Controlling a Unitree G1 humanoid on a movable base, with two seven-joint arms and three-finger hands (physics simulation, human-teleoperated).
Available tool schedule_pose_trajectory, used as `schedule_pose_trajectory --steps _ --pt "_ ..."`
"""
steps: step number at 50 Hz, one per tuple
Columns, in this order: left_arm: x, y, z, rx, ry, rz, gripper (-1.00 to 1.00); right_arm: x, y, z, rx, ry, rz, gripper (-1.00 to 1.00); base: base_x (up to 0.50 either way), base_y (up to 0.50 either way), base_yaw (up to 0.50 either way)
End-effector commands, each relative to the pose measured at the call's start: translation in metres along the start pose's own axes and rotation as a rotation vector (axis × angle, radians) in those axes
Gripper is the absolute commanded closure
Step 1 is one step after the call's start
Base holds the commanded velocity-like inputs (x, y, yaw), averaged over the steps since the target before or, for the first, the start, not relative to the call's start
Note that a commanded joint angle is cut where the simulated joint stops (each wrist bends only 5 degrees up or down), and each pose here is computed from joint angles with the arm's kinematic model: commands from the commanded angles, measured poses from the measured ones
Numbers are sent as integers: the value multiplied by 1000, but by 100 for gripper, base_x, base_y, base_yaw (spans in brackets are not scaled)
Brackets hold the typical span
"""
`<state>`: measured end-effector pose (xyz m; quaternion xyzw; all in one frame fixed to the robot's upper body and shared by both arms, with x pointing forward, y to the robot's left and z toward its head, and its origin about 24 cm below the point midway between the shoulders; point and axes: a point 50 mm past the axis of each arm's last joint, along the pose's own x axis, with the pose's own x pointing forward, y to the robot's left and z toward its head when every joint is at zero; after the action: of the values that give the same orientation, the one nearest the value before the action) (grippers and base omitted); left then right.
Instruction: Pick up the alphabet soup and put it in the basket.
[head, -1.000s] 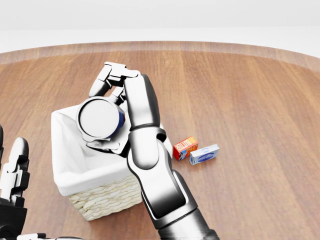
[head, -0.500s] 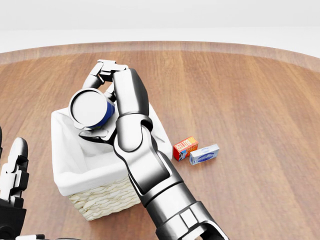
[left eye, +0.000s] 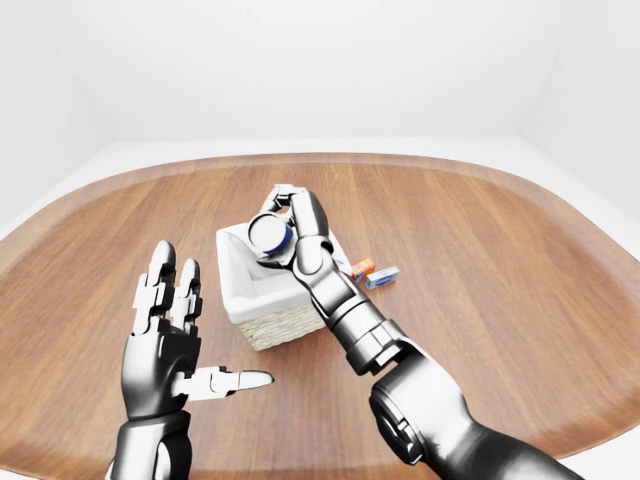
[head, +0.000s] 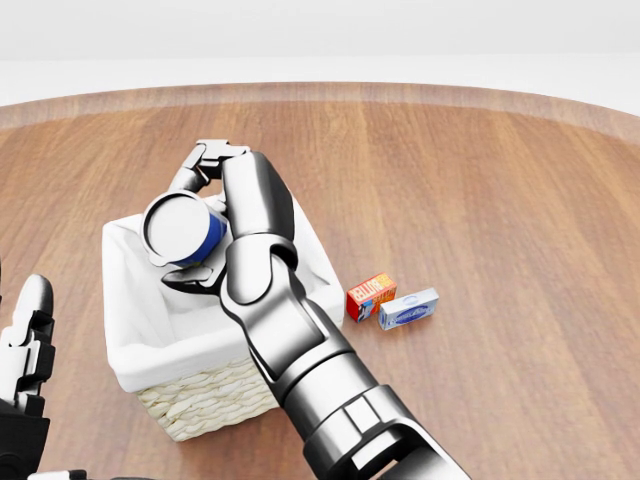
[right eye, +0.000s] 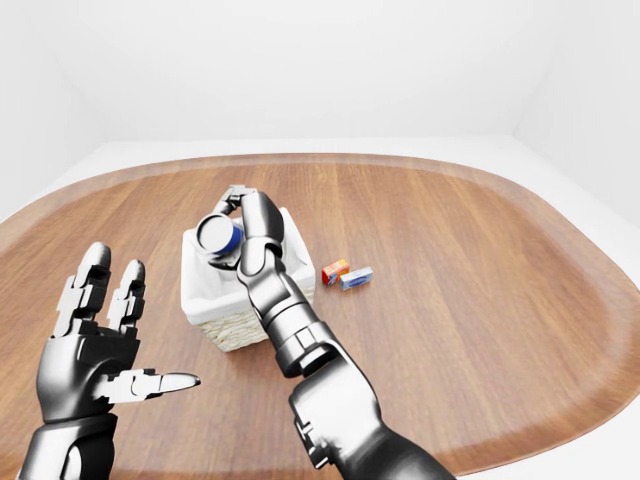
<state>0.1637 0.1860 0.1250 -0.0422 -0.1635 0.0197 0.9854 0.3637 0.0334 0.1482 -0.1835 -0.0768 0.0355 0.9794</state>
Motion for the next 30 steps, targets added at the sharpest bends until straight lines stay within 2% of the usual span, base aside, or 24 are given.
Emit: schedule_pose_trajectory --steps 1,16,30 --pt "0 0 1 -1 -1 0 -100 -2 6 -11 1 68 -23 100 0 0 0" --pt "-1 1 2 -2 -4 1 -100 -10 18 -26 -79 99 9 100 0 0 0" --pt "-1 1 2 -2 -3 0 -100 -10 18 -27 -92 93 9 100 0 0 0"
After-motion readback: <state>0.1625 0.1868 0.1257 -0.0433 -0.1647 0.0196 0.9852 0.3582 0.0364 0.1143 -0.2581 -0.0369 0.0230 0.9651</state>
